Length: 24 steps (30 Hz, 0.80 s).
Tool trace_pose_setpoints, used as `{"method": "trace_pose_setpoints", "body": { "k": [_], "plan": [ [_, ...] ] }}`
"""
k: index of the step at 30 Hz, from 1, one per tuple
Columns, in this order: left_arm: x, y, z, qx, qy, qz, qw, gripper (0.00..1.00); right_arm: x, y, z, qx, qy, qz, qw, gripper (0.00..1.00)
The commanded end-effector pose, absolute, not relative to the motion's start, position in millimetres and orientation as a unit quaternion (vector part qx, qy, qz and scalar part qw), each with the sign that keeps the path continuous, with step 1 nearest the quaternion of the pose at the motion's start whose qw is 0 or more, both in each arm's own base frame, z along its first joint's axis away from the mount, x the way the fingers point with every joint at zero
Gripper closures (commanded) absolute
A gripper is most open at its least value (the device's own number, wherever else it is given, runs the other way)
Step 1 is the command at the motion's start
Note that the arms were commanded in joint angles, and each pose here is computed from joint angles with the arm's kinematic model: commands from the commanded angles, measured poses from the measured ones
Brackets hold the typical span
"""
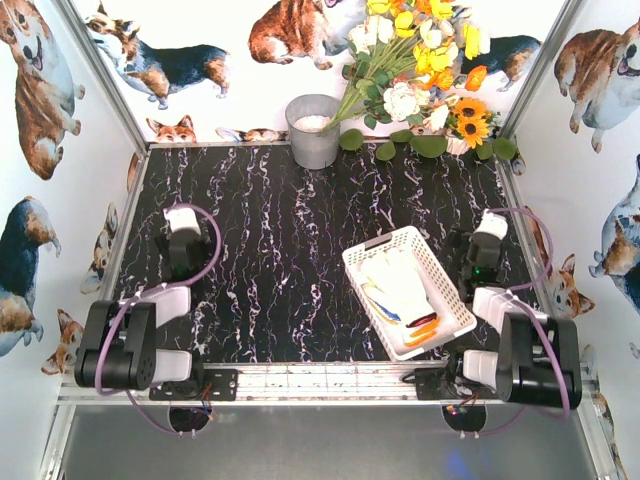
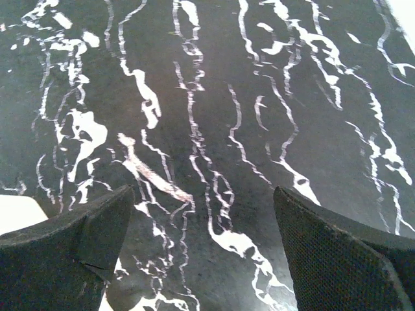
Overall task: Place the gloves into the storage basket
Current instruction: Reset both arms
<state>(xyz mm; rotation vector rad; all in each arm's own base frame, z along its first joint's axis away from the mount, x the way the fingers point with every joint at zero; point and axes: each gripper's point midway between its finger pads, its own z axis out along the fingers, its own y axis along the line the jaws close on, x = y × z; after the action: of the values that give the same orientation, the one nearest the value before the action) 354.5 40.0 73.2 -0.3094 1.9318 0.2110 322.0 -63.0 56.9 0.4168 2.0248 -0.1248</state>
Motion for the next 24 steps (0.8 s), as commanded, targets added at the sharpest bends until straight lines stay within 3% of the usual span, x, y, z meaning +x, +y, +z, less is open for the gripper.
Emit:
{"method": "trace_pose_setpoints", "body": {
  "k": [1, 5, 8, 24],
  "plan": [
    [370, 43, 108, -0.105, 0.748, 0.099, 0.647, 0.00, 363, -49, 101, 0.113, 0.797, -0.043, 0.591, 0.08],
    [375, 33, 106, -0.061, 0.739, 0.090, 0.665, 0.00, 377, -21, 98, 0.057, 0.809, -0.030, 0.585, 0.09],
    [381, 25, 92, -0.030, 0.740, 0.081, 0.667, 0.00, 384, -2, 88, 0.011, 0.802, -0.033, 0.597, 0.00],
    [384, 39, 87, -0.075, 0.751, 0.102, 0.648, 0.00, 379, -7, 81, 0.030, 0.781, -0.041, 0.623, 0.00]
  ]
}}
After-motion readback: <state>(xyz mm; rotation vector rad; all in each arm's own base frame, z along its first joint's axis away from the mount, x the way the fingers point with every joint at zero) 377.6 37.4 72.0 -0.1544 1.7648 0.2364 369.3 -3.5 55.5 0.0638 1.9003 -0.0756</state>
